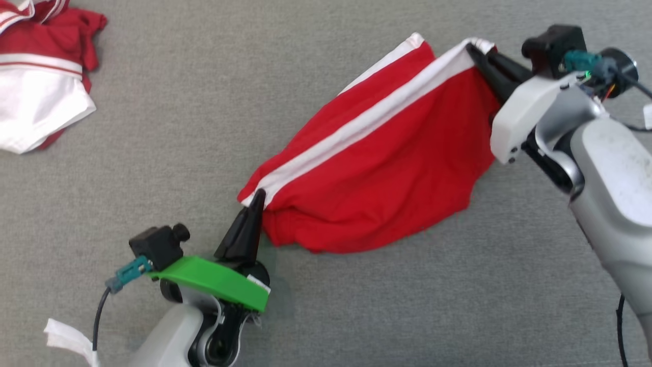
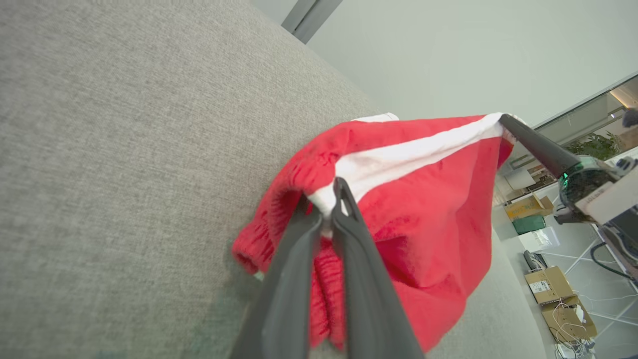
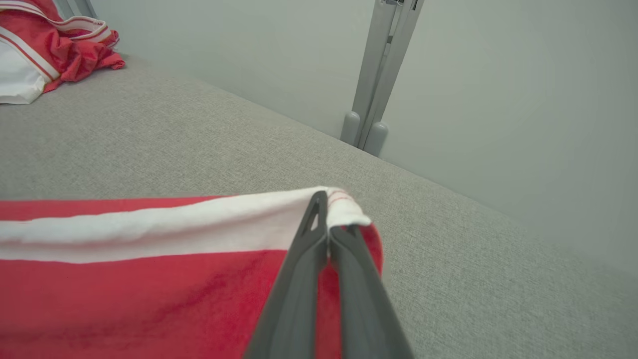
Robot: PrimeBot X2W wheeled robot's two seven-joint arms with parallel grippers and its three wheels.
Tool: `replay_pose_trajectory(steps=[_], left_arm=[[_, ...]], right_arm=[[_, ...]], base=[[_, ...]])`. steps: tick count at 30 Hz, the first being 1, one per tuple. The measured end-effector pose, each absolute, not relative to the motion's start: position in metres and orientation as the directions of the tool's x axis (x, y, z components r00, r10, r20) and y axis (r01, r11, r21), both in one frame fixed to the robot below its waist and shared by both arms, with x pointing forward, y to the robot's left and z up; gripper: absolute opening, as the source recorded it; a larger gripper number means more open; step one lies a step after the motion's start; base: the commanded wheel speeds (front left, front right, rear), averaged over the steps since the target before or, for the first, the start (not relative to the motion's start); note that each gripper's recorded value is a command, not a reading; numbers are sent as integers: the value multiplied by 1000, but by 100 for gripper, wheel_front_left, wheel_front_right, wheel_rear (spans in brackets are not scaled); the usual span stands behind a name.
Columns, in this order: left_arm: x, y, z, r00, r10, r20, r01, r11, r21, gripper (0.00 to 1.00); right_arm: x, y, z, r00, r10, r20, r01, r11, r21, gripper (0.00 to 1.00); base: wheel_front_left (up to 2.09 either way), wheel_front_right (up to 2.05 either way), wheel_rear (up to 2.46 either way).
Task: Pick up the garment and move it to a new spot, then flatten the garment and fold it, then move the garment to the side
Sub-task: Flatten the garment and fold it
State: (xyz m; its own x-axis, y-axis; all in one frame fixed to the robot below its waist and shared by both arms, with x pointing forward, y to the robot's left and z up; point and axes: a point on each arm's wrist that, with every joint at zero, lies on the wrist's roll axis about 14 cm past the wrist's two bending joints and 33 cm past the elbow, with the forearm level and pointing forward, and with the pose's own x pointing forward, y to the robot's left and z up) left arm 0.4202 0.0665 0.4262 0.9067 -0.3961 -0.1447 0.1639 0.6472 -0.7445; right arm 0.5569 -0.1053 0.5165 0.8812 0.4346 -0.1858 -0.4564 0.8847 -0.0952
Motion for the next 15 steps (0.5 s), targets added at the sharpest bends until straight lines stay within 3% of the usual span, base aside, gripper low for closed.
replay_pose_trajectory(steps=[14,15], left_arm=[[443,80,412,910,-367,-191,113,664,-739,0],[444,79,412,910,-369,-188,115,662,-740,0]], right_arm=[[610,-69,459,831,462,-310,-501,863,-57,0],[611,-68,458,830,461,-314,-501,863,-59,10]], base=[[0,0,0],[0,0,0]])
